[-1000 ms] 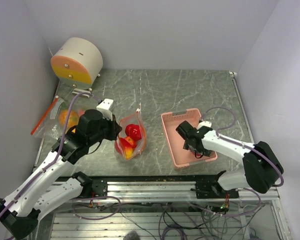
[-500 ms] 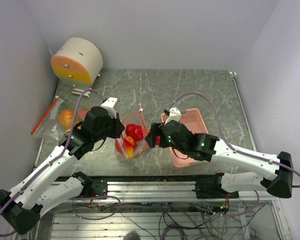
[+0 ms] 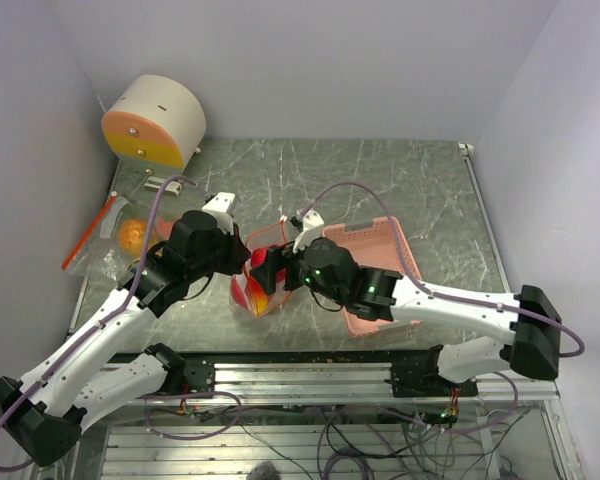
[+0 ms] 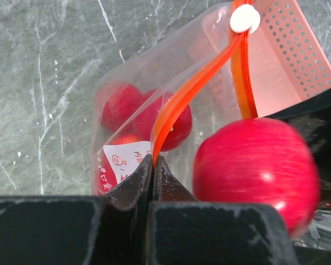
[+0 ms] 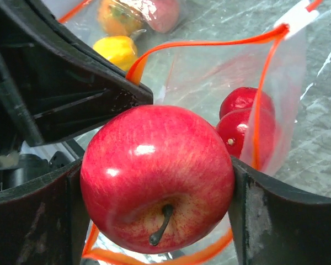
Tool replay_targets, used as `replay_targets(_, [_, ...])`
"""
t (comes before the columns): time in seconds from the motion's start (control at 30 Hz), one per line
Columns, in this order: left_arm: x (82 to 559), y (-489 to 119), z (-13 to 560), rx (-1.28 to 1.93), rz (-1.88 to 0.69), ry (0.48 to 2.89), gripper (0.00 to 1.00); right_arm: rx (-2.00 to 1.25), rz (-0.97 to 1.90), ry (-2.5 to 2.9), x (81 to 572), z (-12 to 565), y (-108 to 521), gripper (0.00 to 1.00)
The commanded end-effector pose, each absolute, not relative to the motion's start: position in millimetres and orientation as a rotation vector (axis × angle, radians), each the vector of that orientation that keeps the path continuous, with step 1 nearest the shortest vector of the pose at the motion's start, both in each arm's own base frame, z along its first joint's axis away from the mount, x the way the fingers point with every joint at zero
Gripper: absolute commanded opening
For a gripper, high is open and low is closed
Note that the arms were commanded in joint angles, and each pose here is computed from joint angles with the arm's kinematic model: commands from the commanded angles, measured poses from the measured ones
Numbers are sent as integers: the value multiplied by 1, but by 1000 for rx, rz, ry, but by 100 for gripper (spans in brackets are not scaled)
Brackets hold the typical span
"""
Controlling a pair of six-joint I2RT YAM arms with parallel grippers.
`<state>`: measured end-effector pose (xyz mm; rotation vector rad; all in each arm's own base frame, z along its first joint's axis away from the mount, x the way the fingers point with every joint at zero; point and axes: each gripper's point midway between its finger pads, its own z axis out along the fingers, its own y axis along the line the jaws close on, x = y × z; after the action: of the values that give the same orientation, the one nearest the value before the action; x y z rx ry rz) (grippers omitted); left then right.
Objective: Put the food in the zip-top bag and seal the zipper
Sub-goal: Place the fake fruit in the zipper food storage bag.
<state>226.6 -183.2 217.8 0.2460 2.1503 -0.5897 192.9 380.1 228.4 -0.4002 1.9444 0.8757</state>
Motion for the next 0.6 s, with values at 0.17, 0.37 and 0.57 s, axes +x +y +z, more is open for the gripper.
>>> replay_targets(0.17, [227, -184, 236, 238, -612, 2110, 7, -338, 773, 1903, 209, 235, 370, 100])
replay_targets(0.37, [228, -186, 235, 243, -615, 2116, 7, -274, 787, 1845, 200, 273, 351, 100])
replay_targets(0.57, [226, -184, 236, 232, -622, 2103, 7, 124, 529, 1864, 233, 283, 298, 100])
